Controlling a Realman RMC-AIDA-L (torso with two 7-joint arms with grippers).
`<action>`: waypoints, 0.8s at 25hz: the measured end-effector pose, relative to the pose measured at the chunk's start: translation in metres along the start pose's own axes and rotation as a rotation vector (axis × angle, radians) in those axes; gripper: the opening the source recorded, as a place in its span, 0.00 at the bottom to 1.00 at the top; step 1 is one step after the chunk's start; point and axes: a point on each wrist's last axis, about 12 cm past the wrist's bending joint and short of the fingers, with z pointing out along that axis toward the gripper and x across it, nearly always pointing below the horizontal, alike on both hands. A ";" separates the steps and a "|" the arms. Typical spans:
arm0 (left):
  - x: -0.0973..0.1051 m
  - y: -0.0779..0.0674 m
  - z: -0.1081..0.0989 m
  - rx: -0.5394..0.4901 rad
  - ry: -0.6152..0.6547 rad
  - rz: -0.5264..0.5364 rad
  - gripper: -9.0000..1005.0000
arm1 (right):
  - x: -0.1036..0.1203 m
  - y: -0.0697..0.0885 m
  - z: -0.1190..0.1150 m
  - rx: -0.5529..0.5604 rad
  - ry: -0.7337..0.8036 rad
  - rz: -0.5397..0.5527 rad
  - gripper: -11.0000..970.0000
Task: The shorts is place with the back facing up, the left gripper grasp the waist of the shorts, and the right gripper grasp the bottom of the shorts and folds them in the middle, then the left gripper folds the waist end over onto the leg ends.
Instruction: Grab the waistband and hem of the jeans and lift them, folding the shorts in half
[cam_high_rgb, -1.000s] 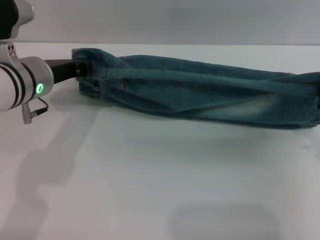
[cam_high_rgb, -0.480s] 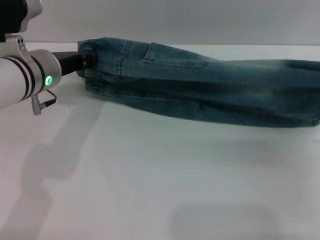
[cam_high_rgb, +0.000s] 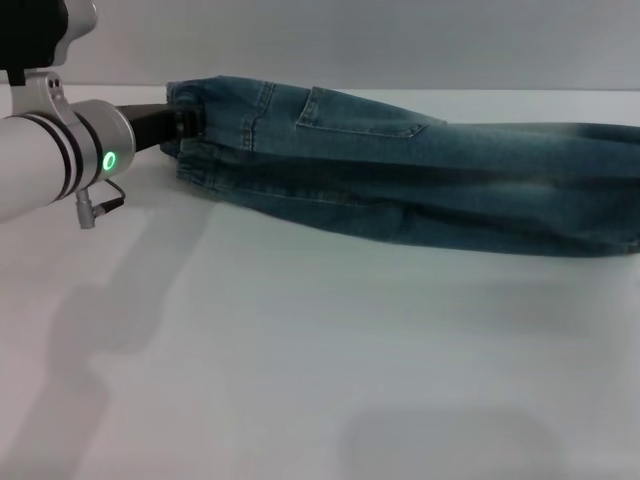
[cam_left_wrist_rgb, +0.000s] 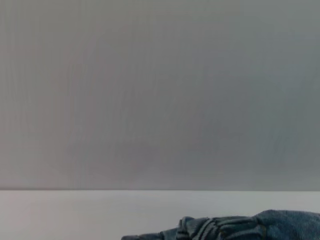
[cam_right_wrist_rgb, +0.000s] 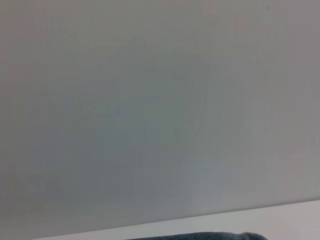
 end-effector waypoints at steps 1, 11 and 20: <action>0.000 0.000 0.001 0.001 -0.004 -0.001 0.30 | 0.001 0.000 0.001 -0.001 0.003 -0.001 0.07; 0.001 -0.018 0.022 0.059 -0.146 0.048 0.32 | 0.013 -0.016 0.025 -0.033 -0.142 -0.012 0.10; -0.003 -0.024 0.042 0.062 -0.159 0.073 0.33 | 0.033 -0.041 0.027 -0.016 -0.203 0.063 0.22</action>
